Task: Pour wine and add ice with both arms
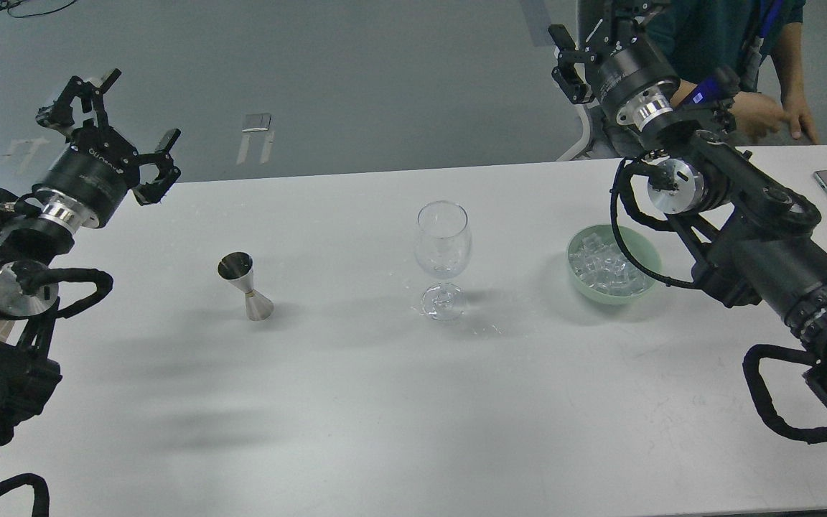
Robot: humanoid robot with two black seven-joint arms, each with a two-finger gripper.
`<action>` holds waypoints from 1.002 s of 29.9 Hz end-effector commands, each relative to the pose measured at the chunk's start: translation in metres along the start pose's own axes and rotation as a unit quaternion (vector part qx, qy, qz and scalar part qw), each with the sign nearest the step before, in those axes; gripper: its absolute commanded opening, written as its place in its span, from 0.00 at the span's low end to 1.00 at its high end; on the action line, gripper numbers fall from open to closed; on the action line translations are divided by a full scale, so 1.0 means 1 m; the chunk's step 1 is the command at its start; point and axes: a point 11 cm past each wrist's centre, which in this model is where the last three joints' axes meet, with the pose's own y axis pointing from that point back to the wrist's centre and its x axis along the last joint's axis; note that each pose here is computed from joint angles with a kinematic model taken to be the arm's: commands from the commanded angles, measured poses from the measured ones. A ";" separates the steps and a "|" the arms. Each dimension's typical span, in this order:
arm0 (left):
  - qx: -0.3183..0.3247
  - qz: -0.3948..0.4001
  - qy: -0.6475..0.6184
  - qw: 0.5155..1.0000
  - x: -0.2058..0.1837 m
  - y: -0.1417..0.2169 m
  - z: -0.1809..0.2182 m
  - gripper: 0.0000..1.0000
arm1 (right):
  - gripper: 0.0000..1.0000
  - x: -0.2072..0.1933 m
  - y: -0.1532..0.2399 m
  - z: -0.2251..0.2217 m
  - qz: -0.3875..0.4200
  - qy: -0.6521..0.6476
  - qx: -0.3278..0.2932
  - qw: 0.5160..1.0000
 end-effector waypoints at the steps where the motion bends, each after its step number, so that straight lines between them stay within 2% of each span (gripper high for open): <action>1: -0.007 0.008 0.032 0.999 0.005 0.002 -0.005 0.99 | 1.00 0.005 0.002 0.003 0.013 -0.002 -0.001 1.000; 8: -0.023 0.032 0.100 0.994 0.014 0.000 -0.015 0.99 | 1.00 0.006 0.004 0.003 0.018 -0.014 0.007 1.000; 14: -0.022 0.025 0.103 0.994 0.012 -0.001 -0.017 0.99 | 1.00 0.006 0.006 0.004 0.019 -0.017 0.007 1.000; 23: -0.010 0.058 0.109 0.992 0.028 0.002 -0.027 0.99 | 1.00 0.016 0.008 0.009 0.035 -0.012 -0.001 0.999; 30: 0.008 0.042 0.093 0.995 0.019 -0.001 -0.038 0.99 | 1.00 0.017 0.010 0.013 0.036 -0.013 -0.005 0.999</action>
